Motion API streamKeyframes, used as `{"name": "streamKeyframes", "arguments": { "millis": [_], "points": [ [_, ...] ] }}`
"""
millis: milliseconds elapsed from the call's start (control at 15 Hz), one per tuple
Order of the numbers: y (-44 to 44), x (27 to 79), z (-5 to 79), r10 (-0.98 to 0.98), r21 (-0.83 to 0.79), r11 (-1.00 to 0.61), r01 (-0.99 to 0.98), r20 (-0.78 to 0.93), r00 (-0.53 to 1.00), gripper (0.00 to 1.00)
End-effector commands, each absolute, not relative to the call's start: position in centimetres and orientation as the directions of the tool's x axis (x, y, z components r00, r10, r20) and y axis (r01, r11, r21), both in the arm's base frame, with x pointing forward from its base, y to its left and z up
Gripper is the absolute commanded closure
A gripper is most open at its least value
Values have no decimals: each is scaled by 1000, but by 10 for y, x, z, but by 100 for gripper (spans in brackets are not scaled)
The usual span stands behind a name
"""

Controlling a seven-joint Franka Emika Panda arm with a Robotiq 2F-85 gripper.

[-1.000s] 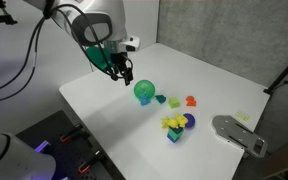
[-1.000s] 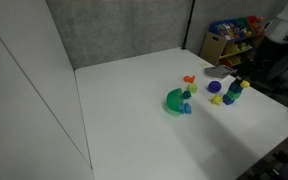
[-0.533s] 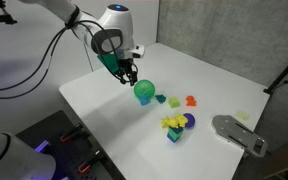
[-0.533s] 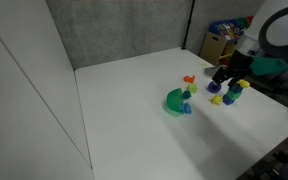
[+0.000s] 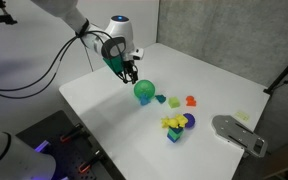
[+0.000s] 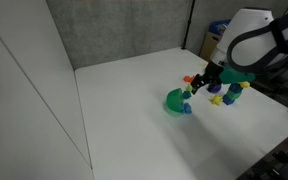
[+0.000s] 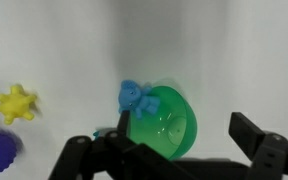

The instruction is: Place the bowl on its bottom, the put the green object in it

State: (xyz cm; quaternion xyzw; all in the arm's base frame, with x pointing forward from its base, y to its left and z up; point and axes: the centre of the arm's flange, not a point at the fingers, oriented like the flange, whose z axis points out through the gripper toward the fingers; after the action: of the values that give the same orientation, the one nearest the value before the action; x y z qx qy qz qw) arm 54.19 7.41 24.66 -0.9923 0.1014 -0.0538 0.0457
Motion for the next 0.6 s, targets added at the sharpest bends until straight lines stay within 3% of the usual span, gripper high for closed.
{"name": "streamKeyframes", "arguments": {
  "millis": [0, 533],
  "points": [
    [91, 577, 223, -229, -79, -972, -220, 134, 964, 0],
    [112, 629, 161, -260, -35, -966, -258, 175, 950, 0]
  ]
}}
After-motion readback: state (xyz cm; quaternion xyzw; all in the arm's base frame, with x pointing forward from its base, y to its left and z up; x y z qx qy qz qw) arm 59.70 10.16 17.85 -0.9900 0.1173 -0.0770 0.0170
